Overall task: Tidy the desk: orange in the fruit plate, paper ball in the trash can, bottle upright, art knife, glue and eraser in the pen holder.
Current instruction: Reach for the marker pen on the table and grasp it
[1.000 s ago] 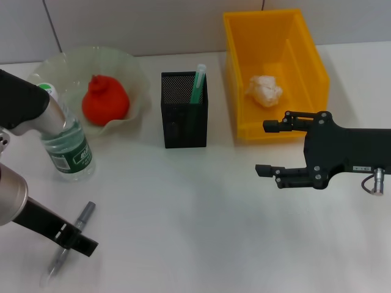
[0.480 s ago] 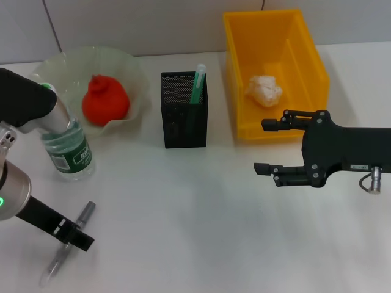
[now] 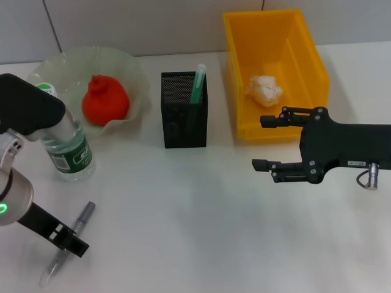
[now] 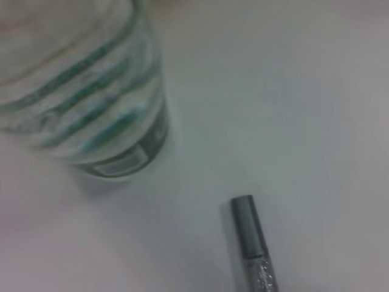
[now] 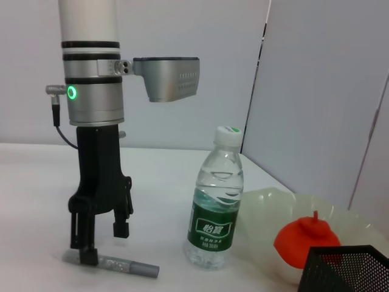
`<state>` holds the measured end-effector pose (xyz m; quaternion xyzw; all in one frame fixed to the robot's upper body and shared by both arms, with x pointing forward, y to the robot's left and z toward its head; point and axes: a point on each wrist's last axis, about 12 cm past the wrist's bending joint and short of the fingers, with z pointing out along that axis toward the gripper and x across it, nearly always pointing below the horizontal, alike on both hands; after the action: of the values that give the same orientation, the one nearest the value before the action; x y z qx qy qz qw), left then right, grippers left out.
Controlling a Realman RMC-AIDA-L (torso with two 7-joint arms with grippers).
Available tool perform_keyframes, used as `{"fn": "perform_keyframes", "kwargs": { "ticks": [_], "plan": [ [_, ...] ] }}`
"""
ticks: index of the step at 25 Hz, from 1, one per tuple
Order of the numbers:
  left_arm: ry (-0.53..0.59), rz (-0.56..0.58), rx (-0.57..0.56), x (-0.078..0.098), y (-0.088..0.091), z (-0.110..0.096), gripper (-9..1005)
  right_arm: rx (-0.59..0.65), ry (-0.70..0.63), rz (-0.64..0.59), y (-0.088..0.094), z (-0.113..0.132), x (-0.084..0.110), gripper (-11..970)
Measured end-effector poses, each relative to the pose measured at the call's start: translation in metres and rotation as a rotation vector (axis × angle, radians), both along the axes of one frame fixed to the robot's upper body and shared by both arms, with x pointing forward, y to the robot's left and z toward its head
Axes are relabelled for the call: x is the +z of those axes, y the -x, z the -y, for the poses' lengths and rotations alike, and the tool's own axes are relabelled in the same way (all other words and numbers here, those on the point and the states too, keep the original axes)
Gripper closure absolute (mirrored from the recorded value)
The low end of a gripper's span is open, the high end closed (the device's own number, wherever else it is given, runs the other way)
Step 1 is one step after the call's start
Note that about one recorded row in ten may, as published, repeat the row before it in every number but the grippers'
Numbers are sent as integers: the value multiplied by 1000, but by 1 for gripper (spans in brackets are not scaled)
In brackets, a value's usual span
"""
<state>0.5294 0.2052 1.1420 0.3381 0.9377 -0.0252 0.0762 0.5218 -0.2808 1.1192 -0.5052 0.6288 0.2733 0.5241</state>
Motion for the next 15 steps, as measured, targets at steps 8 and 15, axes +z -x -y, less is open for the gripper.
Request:
{"fn": "perform_keyframes", "kwargs": {
  "ticks": [8,15],
  "plan": [
    [1,-7,-8,-1,1,2,152,1,3,1,-1,-1,-1,203],
    [-4,-10,1,-2,-2,1,150,1,4,0,-1,-1,-1,203]
  ]
}}
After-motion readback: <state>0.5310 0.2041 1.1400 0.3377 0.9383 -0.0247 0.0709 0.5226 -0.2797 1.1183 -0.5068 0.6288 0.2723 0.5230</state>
